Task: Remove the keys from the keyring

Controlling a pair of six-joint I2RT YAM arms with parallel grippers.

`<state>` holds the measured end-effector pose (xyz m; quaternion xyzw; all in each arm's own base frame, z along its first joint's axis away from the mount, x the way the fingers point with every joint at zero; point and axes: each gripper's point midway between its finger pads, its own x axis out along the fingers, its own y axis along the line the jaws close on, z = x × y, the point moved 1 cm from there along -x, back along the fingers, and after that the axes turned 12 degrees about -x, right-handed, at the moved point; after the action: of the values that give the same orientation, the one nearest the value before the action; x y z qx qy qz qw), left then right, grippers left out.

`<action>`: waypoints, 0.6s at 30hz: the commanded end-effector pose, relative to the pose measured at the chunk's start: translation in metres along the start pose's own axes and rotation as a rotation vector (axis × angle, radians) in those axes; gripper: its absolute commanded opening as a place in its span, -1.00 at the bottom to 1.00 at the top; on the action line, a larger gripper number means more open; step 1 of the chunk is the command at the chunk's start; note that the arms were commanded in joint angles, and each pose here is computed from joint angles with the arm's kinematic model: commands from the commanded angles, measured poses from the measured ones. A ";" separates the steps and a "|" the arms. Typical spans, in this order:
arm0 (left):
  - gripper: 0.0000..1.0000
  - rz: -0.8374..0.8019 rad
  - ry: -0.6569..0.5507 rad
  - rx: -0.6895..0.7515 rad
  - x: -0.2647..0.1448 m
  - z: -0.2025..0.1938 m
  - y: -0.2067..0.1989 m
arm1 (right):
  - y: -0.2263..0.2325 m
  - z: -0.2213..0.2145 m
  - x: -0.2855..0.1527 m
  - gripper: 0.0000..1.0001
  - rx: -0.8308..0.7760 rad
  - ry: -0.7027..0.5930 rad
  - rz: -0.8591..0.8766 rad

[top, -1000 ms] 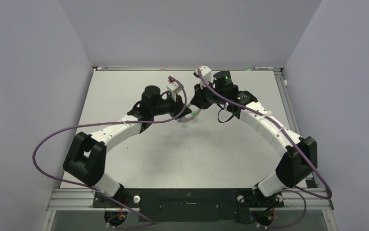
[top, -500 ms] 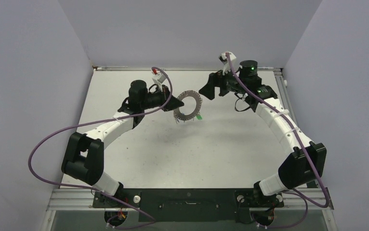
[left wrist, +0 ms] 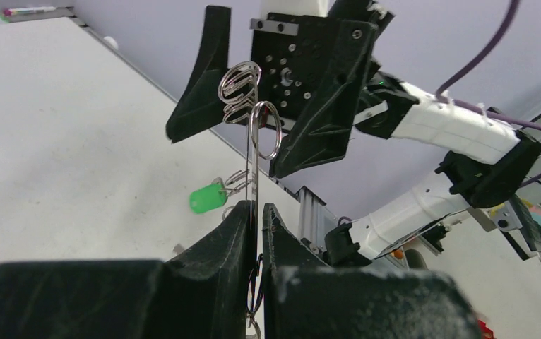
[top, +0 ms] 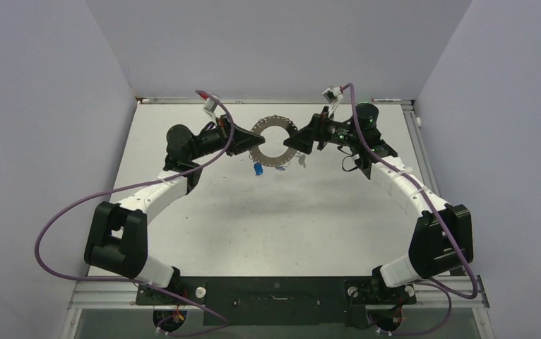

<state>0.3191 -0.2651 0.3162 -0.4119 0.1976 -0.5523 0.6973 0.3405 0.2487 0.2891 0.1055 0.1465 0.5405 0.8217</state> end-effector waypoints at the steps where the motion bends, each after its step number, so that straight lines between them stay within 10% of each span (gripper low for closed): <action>1: -1.00 -0.156 -0.031 0.048 -0.004 0.009 -0.045 | 0.040 0.026 0.012 0.93 0.016 -0.126 0.205; 18: -1.00 -0.138 -0.045 -0.001 -0.004 0.012 -0.036 | 0.071 0.020 0.024 -0.70 0.010 -0.086 0.310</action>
<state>0.3033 -0.2639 0.3367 -0.4493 0.1860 -0.5831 0.6508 0.2969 0.3001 0.3047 0.1707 0.1404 0.6371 0.7384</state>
